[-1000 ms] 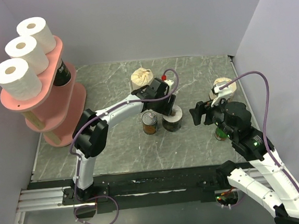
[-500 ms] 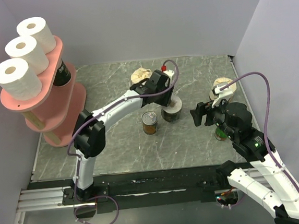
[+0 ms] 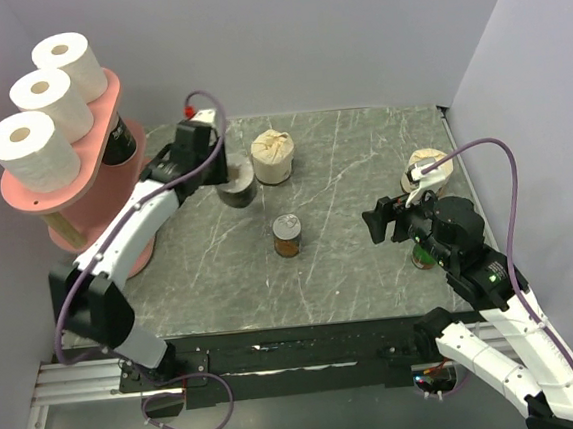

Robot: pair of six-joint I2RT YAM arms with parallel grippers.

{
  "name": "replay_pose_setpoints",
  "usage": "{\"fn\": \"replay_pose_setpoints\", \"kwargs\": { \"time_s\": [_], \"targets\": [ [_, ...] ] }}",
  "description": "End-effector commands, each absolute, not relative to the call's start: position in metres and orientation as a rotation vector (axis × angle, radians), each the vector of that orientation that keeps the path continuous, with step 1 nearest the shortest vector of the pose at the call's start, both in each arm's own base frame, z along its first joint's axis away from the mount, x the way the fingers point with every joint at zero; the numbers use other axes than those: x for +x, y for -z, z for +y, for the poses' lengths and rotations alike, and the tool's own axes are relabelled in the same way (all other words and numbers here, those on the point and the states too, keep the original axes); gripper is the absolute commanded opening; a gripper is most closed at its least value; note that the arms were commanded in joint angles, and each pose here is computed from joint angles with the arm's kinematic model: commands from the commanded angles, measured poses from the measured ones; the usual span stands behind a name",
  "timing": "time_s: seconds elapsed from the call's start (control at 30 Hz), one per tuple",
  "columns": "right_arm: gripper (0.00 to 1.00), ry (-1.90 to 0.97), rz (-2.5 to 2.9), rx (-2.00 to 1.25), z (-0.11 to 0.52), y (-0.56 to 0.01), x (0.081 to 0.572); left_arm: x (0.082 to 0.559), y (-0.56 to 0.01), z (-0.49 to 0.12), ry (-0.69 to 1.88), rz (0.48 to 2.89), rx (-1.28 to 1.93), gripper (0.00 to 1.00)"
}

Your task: Place and organize the paper towels onto the shelf

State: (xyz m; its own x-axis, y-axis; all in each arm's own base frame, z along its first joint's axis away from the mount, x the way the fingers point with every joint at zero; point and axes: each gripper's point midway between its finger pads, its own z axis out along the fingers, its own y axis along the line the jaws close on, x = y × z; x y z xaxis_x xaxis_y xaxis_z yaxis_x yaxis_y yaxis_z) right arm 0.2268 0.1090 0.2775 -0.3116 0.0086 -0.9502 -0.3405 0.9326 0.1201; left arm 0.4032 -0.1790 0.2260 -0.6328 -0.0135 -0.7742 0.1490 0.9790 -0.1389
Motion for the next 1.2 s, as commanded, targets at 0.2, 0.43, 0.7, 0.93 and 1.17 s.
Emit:
{"fn": "replay_pose_setpoints", "kwargs": {
  "time_s": [0.2, 0.43, 0.7, 0.93, 1.17],
  "targets": [
    [0.87, -0.413, 1.837, -0.256, 0.118, -0.291, 0.225, 0.367, -0.146, -0.117, 0.103, 2.425, -0.131, 0.44],
    [0.87, -0.406, 1.838, -0.267, 0.117, -0.291, 0.223, 0.364, -0.142, -0.088, -0.073, 2.421, -0.228, 0.77],
    [0.87, -0.431, 1.841, -0.277, 0.122, -0.289, 0.222, 0.354, -0.181, -0.132, -0.02, 2.367, 0.069, 0.88],
    [0.87, -0.438, 1.848, -0.273, 0.122, -0.291, 0.222, 0.343, -0.155, -0.166, 0.012, 2.426, 0.189, 0.82],
    [0.87, -0.432, 1.843, -0.262, 0.118, -0.293, 0.218, 0.344, -0.128, -0.178, 0.041, 2.458, 0.269, 0.79]
  ]
}}
